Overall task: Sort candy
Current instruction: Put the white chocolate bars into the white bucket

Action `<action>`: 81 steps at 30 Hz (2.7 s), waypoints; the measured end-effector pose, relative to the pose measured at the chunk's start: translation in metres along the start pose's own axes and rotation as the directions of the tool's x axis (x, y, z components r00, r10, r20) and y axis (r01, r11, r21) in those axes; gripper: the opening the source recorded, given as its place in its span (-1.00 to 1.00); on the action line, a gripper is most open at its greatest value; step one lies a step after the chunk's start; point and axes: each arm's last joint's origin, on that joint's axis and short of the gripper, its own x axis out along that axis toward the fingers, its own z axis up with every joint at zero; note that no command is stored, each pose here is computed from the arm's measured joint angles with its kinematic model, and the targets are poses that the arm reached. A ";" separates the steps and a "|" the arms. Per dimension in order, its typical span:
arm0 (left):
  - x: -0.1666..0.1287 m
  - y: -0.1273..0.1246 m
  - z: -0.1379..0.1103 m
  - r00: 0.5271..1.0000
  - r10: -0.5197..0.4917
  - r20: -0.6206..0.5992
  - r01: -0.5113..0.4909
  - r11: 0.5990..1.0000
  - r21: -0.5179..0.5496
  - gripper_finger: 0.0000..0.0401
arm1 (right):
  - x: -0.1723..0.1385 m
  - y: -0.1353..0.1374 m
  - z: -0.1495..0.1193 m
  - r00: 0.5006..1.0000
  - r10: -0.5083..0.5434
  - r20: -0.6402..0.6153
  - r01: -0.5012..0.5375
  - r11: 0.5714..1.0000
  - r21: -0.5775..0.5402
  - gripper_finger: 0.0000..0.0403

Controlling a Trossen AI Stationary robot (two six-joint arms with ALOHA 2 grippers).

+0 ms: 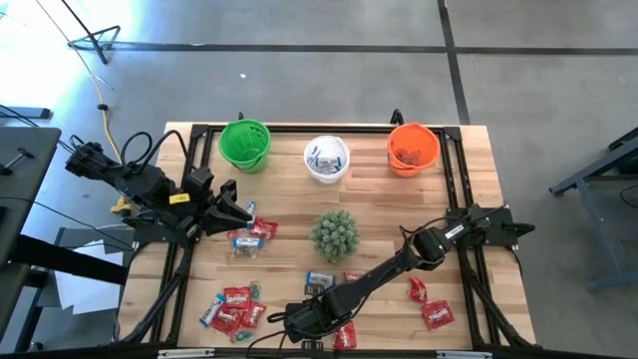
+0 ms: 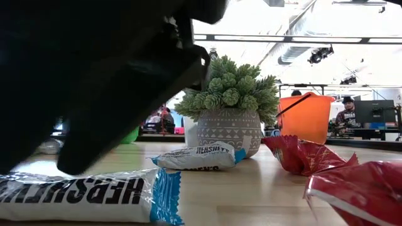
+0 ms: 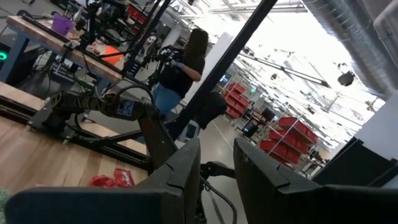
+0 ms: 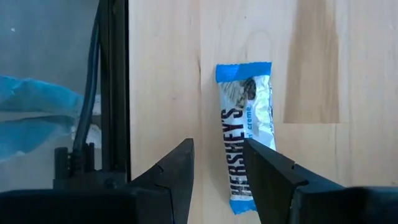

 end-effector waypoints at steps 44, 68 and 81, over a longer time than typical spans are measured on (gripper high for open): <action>0.000 0.003 -0.005 0.998 0.033 -0.048 -0.029 0.996 0.081 -0.59 | -0.003 -0.036 0.005 0.980 -0.179 -0.086 0.174 0.983 -0.062 -0.80; -0.001 0.001 -0.004 0.997 -0.019 -0.068 0.024 0.997 0.069 -0.59 | -0.187 -0.117 0.064 0.884 -0.392 0.255 0.355 0.917 0.180 -0.88; -0.002 0.005 0.009 0.961 0.203 0.186 -0.233 0.960 0.154 -0.59 | -0.256 -0.213 0.061 0.712 -0.686 0.152 0.659 0.727 0.192 -0.88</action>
